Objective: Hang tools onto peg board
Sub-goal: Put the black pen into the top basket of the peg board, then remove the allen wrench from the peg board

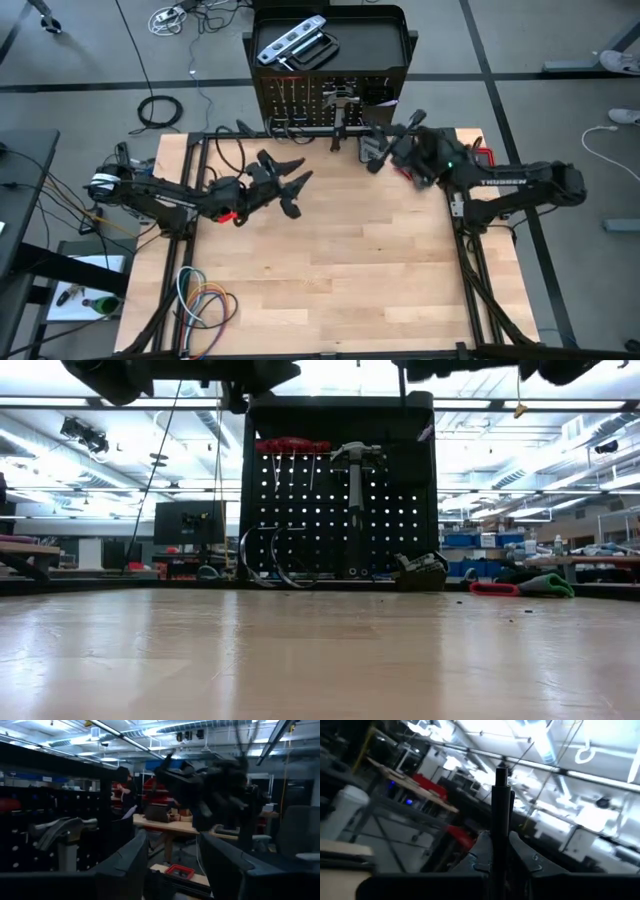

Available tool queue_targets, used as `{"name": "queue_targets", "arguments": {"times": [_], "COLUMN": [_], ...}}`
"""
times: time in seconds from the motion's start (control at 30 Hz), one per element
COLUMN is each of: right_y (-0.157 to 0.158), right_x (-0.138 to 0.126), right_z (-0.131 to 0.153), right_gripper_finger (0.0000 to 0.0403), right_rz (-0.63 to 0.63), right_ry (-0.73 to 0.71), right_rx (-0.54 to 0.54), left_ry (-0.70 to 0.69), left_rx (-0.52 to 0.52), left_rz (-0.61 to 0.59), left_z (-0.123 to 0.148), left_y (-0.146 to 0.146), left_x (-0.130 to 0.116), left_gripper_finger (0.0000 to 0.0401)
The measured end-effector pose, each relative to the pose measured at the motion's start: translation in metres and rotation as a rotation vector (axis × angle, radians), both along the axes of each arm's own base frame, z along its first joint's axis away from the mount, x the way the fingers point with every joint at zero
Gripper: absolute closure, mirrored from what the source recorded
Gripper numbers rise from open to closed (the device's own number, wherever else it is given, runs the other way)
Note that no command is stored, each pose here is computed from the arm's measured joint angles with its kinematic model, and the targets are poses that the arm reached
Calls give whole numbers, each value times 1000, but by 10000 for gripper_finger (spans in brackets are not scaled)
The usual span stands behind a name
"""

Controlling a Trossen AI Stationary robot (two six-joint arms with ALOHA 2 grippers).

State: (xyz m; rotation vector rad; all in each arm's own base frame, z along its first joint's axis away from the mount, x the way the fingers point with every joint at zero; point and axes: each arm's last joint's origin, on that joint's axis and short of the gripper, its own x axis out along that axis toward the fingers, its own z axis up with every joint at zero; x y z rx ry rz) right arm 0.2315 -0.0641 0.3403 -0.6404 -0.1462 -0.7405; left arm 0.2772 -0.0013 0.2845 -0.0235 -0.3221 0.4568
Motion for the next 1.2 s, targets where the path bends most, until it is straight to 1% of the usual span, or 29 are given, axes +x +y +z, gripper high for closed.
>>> {"name": "queue_targets", "arguments": {"times": [0.1,0.2,0.33,0.4,0.47,0.53,0.63,0.73,0.8,0.9,0.97,1.03,1.13,1.2], "right_y": [-22,-45,-73,-86,-98,-106,-111,-107,-100,-86,-76,-62,-34,-13], "right_x": [-6,-12,-20,-21,-22,-23,-23,-25,-27,-32,-35,-40,-45,-49], "right_z": [1,-1,-8,-14,-23,-32,-40,-36,-29,-14,-1,11,30,39], "right_gripper_finger": [365,365,365,362,342,309,255,207,180,154,145,141,143,146], "right_rz": [-6,-37,-67,-77,-104,-115,-108,-95,-79,-71,-67,-34,70,155], "right_ry": [-2,15,9,-4,-16,2,30,16,-3,-35,-61,-94,-162,-210], "right_rx": [-47,-58,-23,39,132,201,273,288,266,206,169,131,92,106], "left_ry": [42,70,76,72,75,74,77,78,76,76,76,77,81,106], "left_rx": [4,21,28,29,28,23,23,25,23,23,24,29,35,34], "left_rz": [2,13,29,32,39,44,32,-4,-18,-18,-20,-37,-56,-57], "left_z": [-4,-6,-6,-5,-6,-6,-6,-7,-7,-7,-7,-7,-7,-8], "left_y": [1,3,7,10,12,13,13,12,12,12,12,11,11,11], "left_x": [1,2,2,2,2,2,2,3,3,3,3,3,3,4], "left_gripper_finger": [223,223,223,223,223,223,223,223,223,223,223,223,223,224]}}
